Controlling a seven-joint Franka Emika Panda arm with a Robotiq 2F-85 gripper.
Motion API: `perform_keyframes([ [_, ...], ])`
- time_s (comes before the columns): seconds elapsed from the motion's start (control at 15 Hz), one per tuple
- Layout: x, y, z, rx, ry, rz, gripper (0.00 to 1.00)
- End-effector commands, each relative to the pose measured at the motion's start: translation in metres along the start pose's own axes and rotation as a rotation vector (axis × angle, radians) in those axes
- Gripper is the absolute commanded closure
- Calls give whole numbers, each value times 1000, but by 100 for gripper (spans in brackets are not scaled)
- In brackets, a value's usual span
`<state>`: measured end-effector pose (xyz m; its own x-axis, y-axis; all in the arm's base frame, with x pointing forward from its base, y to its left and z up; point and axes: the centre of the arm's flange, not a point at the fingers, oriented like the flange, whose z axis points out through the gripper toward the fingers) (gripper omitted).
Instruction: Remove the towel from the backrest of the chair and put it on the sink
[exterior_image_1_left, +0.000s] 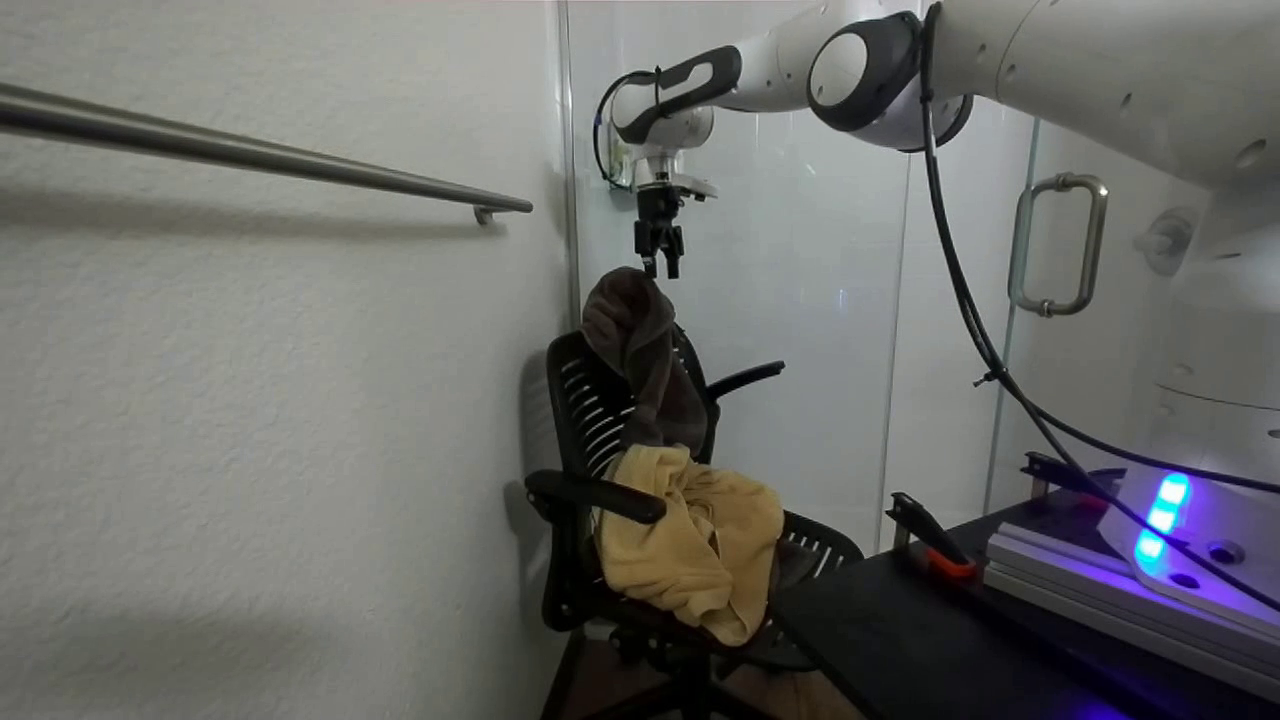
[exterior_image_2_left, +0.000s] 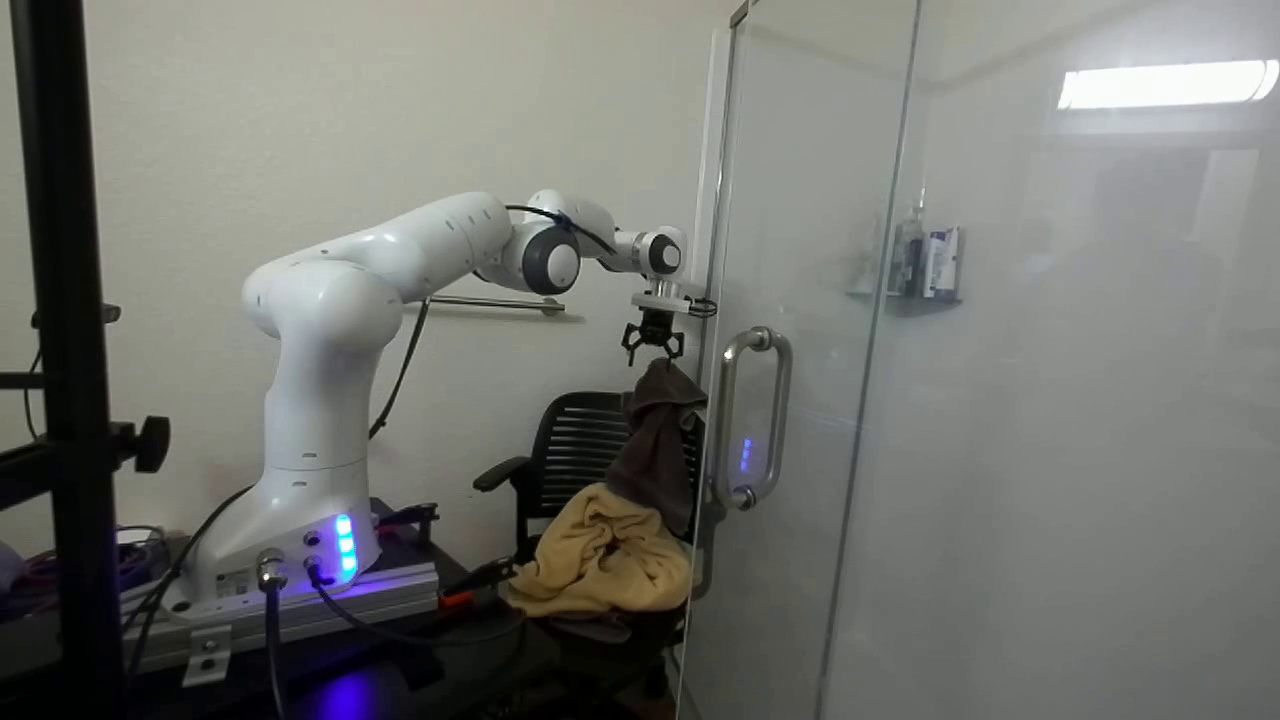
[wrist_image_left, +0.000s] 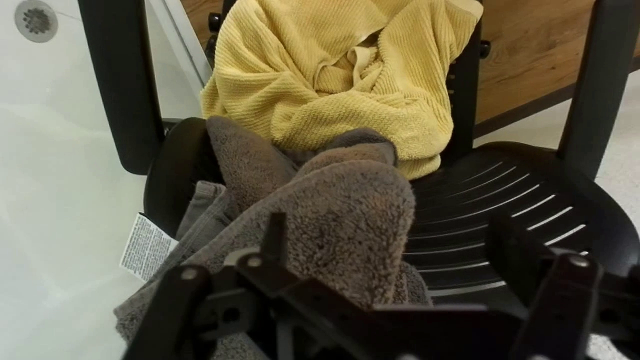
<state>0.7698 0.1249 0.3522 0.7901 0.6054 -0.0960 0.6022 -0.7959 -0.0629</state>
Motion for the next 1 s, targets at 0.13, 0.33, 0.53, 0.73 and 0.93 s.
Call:
perform_keyframes([
  [0.13, 5, 5, 7, 9, -18, 17, 0],
  [0.33, 23, 17, 20, 93, -23, -66, 0],
  [0.53, 32, 18, 32, 65, -28, -88, 0],
  [0.73, 39, 16, 38, 25, -26, -83, 0],
  [0.93, 46, 14, 34, -39, 0, -80, 0],
])
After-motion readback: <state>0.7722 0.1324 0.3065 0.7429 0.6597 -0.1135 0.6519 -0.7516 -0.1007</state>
